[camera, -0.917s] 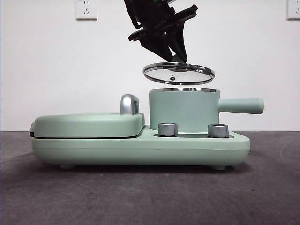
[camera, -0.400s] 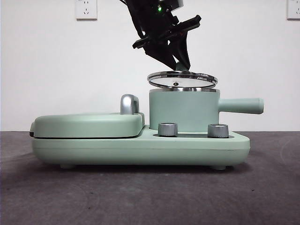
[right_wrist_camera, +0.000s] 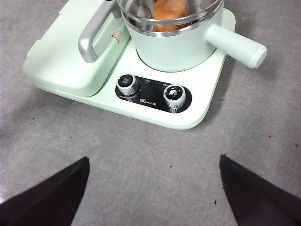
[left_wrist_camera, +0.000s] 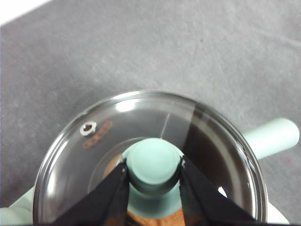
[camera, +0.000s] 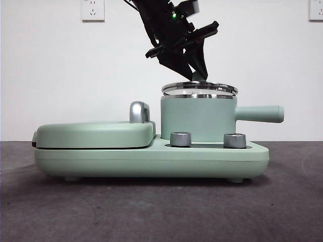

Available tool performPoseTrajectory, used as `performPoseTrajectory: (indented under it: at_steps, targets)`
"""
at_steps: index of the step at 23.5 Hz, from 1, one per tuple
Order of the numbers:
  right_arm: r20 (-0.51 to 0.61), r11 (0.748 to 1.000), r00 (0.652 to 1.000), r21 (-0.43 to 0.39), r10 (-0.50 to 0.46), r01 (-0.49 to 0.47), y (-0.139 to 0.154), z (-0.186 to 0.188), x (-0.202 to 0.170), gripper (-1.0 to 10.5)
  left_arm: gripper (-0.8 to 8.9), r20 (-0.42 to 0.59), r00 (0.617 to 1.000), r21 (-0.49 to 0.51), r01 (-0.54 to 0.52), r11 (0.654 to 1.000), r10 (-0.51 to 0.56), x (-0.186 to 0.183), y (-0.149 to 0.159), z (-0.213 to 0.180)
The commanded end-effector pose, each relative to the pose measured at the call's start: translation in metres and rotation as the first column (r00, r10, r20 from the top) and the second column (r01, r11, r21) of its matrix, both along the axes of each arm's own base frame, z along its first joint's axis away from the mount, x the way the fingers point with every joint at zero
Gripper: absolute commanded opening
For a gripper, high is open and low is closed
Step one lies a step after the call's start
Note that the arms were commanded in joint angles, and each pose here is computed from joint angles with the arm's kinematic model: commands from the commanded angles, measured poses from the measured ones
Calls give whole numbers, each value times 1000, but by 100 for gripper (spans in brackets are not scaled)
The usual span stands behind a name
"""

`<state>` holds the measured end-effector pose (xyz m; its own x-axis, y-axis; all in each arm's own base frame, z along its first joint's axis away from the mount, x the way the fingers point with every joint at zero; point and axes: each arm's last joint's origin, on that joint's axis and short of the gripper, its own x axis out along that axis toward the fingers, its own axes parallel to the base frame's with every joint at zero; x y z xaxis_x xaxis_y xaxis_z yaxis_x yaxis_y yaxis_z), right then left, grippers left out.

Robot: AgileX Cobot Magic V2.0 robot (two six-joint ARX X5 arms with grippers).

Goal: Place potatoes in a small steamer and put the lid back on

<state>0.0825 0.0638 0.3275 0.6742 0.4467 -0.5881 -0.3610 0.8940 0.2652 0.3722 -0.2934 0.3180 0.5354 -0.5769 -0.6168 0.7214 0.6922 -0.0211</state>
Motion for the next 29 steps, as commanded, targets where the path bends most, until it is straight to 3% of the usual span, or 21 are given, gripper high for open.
performPoseTrajectory:
  at_steps: [1,8,12,19,29]
  targets:
    - [14,1000,1000,-5,11,-11,1,2,1,440,6,32,999,-39,10,999,-9,1,-7,8]
    - [13,1000,1000,-6,12,-11,1,2,1,440,6,24,1000,-31,12,999,-11,1,-7,7]
    - [13,1000,1000,-6,11,-11,1,2,1,440,6,8,999,25,39,999,-39,0,-6,0]
    - [13,1000,1000,-6,11,-11,1,2,1,440,6,7,993,4,120,993,-120,2,-10,-6]
    - [13,1000,1000,-6,12,-11,1,2,1,440,6,30,987,-9,159,987,-158,11,-1,-5]
